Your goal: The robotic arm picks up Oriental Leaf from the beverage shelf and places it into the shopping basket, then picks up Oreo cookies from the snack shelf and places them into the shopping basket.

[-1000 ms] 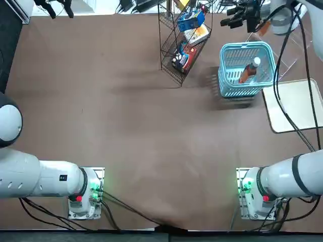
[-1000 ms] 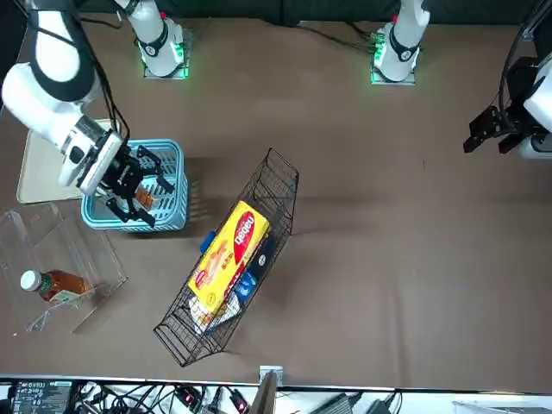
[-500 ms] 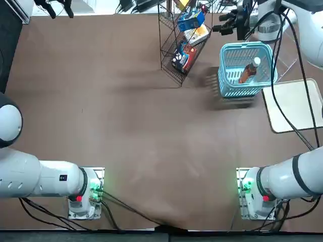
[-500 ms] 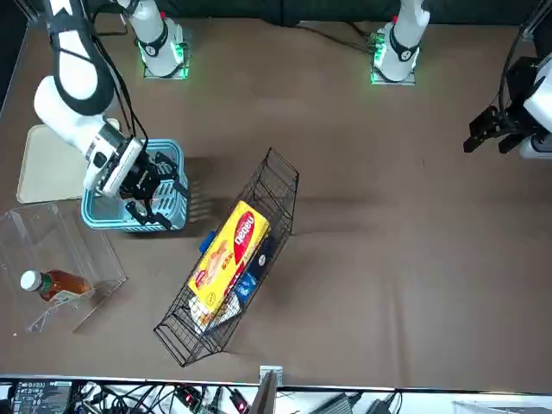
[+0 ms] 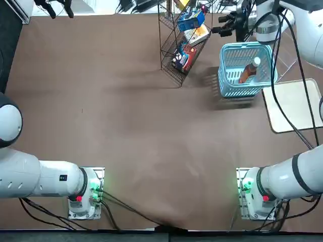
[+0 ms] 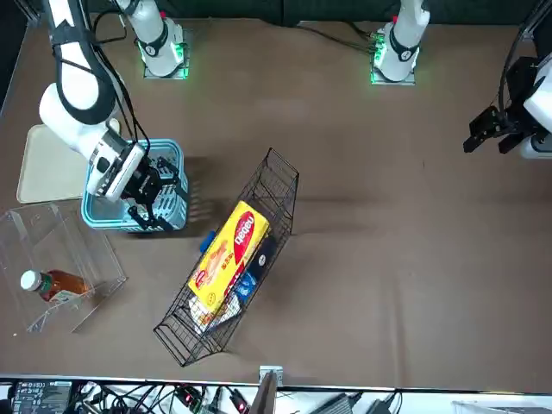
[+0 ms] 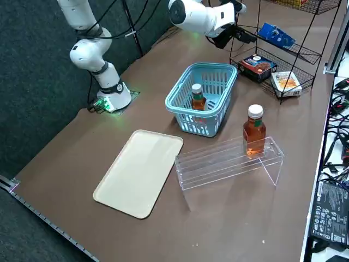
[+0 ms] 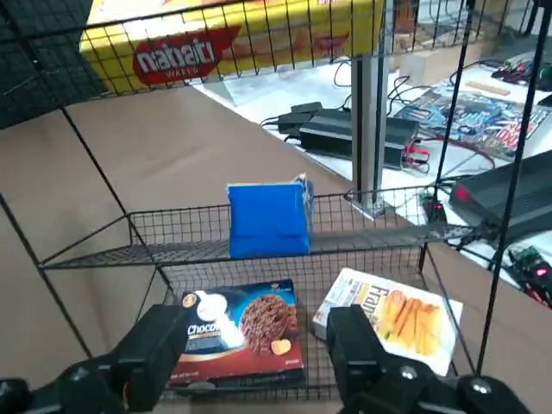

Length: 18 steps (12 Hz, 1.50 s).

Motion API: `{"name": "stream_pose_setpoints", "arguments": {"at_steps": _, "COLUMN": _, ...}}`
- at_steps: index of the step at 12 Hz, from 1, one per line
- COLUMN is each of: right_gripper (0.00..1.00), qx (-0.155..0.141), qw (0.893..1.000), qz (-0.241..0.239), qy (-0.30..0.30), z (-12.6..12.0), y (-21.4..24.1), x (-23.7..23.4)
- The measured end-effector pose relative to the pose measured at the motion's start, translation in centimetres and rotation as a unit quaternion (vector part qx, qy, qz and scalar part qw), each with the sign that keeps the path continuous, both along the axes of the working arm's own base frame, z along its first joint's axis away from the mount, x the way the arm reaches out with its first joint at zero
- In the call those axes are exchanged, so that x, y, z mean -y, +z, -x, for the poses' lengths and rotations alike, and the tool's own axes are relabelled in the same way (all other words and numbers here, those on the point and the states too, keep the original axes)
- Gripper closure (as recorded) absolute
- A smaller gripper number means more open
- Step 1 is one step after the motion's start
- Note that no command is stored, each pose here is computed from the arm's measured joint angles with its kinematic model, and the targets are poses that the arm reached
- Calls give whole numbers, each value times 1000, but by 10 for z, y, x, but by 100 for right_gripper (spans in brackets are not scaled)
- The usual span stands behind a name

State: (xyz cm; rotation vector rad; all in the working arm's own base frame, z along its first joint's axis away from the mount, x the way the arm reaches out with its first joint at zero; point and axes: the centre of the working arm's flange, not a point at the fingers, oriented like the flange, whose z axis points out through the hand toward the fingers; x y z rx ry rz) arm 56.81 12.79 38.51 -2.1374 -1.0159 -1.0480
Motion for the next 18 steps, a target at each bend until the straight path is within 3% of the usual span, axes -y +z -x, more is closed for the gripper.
{"name": "stream_pose_setpoints", "arguments": {"at_steps": 12, "right_gripper": 0, "qx": 21, "qw": 1000, "qz": 3, "qy": 2, "z": -48, "y": -8, "x": -45}}
{"name": "stream_pose_setpoints", "arguments": {"at_steps": 18, "right_gripper": 0, "qx": 23, "qw": 1000, "qz": -7, "qy": 8, "z": -53, "y": -9, "x": -64}}
